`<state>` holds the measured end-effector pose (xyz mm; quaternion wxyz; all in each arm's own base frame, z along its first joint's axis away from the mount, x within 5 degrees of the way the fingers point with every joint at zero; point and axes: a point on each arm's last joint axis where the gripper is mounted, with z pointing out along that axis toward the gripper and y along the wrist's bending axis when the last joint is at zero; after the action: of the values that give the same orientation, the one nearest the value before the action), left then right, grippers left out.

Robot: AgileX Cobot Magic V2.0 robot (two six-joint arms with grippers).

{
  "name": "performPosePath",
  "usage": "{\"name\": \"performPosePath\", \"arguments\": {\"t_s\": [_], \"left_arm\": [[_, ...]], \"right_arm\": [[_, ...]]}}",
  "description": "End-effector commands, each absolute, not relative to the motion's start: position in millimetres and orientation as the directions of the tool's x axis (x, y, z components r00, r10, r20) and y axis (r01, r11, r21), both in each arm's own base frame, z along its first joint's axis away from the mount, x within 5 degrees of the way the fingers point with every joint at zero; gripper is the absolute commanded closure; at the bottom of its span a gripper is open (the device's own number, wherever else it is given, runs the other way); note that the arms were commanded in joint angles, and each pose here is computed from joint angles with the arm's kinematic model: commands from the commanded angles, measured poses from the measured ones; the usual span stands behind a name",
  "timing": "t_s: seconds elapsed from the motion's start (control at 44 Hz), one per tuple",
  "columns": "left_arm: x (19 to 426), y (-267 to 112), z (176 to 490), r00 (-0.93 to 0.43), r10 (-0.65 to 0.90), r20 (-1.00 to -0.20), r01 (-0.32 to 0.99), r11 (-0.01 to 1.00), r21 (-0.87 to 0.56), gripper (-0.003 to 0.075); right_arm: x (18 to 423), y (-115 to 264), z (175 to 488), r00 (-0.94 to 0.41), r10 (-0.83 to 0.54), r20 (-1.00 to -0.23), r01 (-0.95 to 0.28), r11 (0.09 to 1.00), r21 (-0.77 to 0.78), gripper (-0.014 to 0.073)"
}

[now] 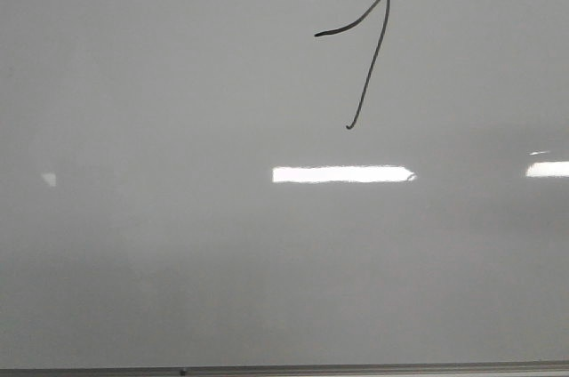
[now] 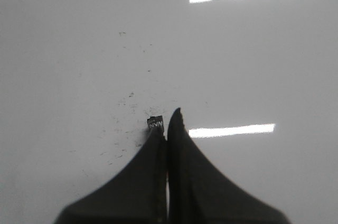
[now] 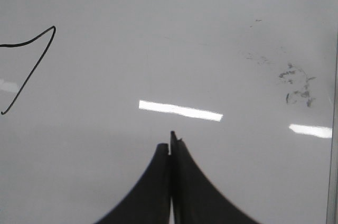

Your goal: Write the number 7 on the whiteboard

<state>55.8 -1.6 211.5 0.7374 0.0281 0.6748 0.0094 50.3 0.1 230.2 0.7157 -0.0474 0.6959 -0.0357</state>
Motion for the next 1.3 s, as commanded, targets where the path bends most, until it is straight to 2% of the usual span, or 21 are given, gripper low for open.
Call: {"name": "performPosePath", "arguments": {"t_s": [0.0,0.114,0.273,0.477,0.818,1.273], "left_arm": [[55,-2,214,0.164,0.046,-0.985,0.02,0.999,0.05,0.0741],[55,-2,214,0.164,0.046,-0.985,0.02,0.999,0.05,0.0741],[55,-2,214,0.164,0.046,-0.985,0.02,0.999,0.05,0.0741],[55,-2,214,0.164,0.046,-0.985,0.02,0.999,0.05,0.0741],[55,-2,214,0.164,0.046,-0.985,0.02,0.999,0.05,0.0741],[55,-2,214,0.164,0.046,-0.985,0.02,0.999,0.05,0.0741]], "right_arm": [[50,2,236,0.223,-0.131,-0.966,-0.006,0.991,-0.136,0.0663],[52,3,222,0.274,-0.121,-0.954,-0.011,0.992,-0.129,0.0663],[53,2,220,0.24,-0.117,-0.964,0.004,0.993,-0.12,0.0663],[54,0,215,0.189,0.013,-0.982,0.003,1.0,0.014,0.0663],[54,0,210,0.128,0.013,-0.992,0.004,1.0,0.013,0.0663],[54,0,213,0.16,0.013,-0.987,0.004,1.0,0.013,0.0663]]}}
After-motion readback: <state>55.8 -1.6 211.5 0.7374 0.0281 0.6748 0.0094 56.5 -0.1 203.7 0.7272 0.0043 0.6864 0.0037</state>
